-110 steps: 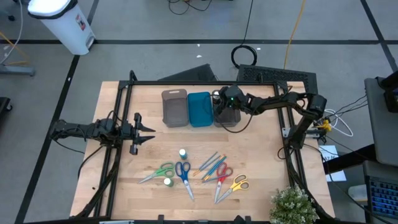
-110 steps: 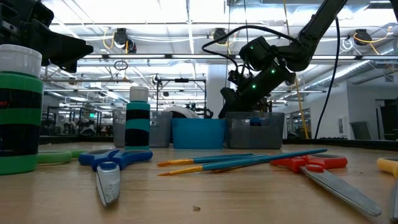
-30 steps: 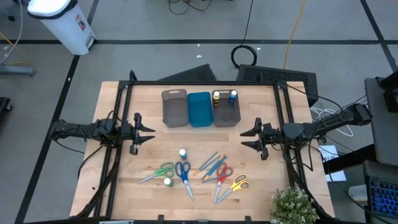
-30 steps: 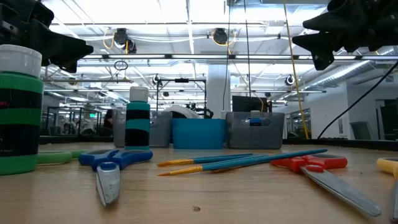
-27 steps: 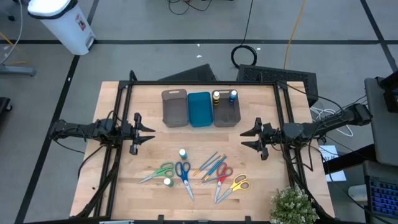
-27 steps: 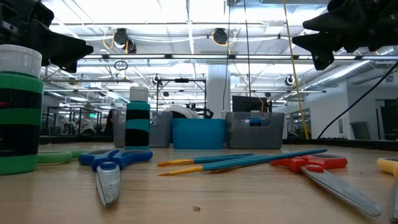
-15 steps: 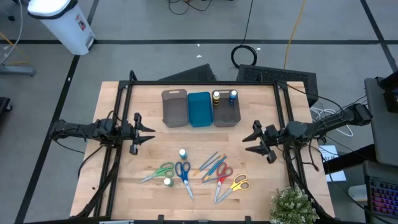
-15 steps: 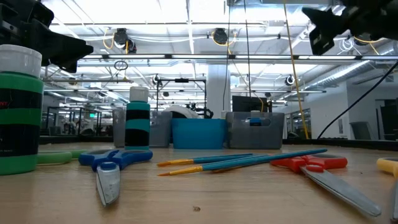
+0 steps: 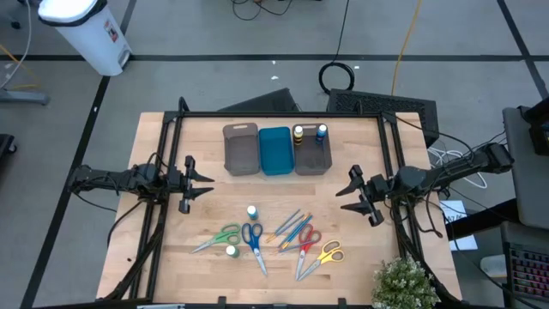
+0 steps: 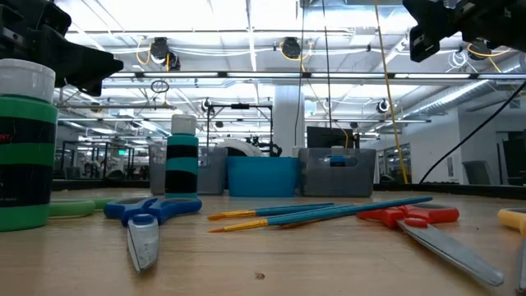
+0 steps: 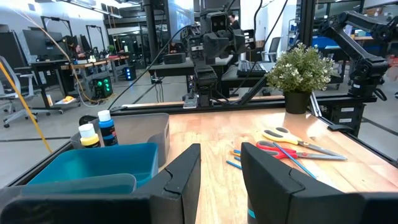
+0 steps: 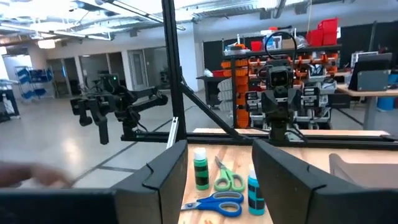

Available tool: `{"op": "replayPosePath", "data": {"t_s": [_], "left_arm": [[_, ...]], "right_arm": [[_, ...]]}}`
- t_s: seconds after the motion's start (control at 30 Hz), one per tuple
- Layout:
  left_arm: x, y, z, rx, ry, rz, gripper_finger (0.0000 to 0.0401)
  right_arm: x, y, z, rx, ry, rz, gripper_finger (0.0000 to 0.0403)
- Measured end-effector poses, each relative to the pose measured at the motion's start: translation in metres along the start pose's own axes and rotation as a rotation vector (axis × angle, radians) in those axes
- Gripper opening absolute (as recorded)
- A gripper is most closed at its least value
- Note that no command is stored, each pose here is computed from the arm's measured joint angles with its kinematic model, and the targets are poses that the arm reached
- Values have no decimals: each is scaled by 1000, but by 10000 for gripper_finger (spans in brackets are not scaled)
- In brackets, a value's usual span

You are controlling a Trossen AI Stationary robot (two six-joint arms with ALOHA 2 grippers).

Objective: Pick & Place Paint Supplies
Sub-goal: Put the light blue coloring bottle into the right gray bin

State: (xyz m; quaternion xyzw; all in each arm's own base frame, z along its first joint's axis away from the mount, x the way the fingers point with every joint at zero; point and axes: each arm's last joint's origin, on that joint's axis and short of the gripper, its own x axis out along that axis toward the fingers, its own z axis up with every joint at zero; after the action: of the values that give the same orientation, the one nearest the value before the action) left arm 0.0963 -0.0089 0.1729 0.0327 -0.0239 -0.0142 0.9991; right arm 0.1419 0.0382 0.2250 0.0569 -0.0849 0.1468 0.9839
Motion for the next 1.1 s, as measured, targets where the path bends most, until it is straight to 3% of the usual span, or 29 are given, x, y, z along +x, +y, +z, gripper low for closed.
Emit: {"op": "replayPosePath", "data": {"t_s": [0.2, 0.4, 0.83, 1.1], "left_arm": [[0, 0, 0, 0, 0, 0, 124], [0, 0, 0, 0, 1, 0, 124], [0, 1, 5, 80, -55, 16, 124], [0, 1, 9, 13, -93, 10, 124]], "right_arm": [[0, 0, -4, 41, 37, -4, 171], [0, 0, -5, -1, 54, 1, 171], [-1, 8, -3, -66, 35, 286, 171], [-3, 9, 2, -6, 6, 291, 171]]}}
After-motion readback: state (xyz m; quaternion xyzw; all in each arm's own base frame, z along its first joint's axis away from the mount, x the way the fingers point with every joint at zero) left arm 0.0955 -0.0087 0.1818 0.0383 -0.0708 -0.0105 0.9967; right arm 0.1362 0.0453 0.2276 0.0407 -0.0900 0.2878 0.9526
